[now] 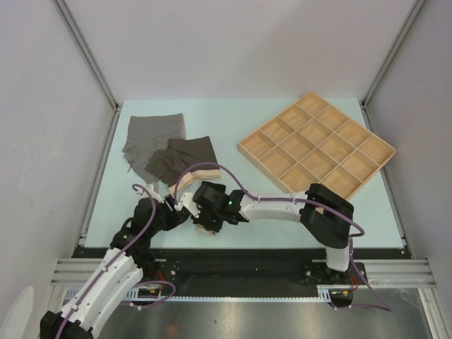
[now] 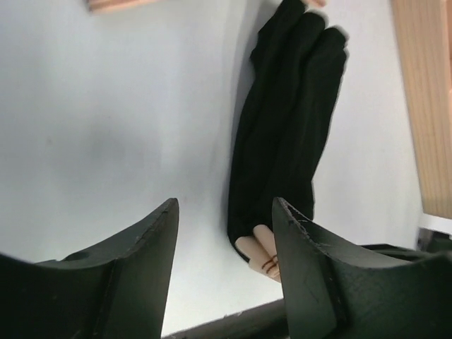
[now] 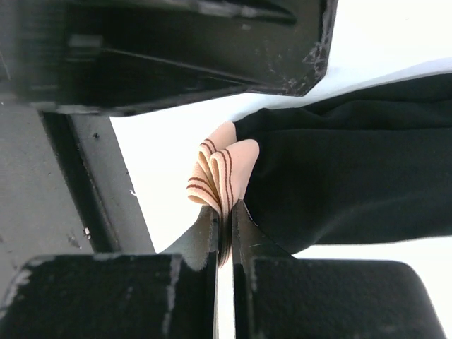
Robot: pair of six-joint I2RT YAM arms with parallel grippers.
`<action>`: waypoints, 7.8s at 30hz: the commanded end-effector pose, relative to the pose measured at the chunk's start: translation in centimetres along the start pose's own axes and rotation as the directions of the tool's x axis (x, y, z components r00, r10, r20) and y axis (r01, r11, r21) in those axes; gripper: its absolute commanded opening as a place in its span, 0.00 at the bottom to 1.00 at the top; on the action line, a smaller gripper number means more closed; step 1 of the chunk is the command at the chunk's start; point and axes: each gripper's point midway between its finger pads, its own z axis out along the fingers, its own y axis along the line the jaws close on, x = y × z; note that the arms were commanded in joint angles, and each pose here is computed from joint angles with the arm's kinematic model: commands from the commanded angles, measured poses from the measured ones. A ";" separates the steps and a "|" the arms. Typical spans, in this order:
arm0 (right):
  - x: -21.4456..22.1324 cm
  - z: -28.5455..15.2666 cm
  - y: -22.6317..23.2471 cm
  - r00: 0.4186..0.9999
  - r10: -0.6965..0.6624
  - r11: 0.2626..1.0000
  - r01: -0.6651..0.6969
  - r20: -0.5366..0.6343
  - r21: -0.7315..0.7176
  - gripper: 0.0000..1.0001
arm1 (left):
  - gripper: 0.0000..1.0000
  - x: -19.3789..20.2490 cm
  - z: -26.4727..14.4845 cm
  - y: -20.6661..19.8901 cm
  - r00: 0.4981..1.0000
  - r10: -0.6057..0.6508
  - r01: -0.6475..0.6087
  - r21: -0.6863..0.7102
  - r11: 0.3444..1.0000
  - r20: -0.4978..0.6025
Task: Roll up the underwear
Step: Roll the underwear to the center of the board.
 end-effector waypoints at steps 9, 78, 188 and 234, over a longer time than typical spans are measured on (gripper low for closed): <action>-0.3 0.8 -2.3 0.988 0.147 0.951 -0.152 -0.039 -0.270 0.00 | 0.44 0.1 0.6 -2.7 0.986 0.150 -0.163 0.229 0.960 0.072; -4.5 -6.7 -9.8 0.894 0.360 0.926 -0.307 0.267 -0.219 0.70 | 0.00 2.5 3.9 -0.2 0.985 0.159 -0.163 -0.054 0.985 -0.067; -3.6 -5.2 0.5 0.928 -0.093 0.959 -0.015 0.361 0.284 0.75 | 0.00 6.3 1.7 -4.2 0.872 0.141 -0.060 0.184 0.981 -0.468; 2.0 0.1 1.8 0.972 0.102 0.987 -0.125 0.210 0.099 0.00 | 0.58 1.7 1.4 -5.0 0.942 0.063 0.003 0.196 0.981 -0.329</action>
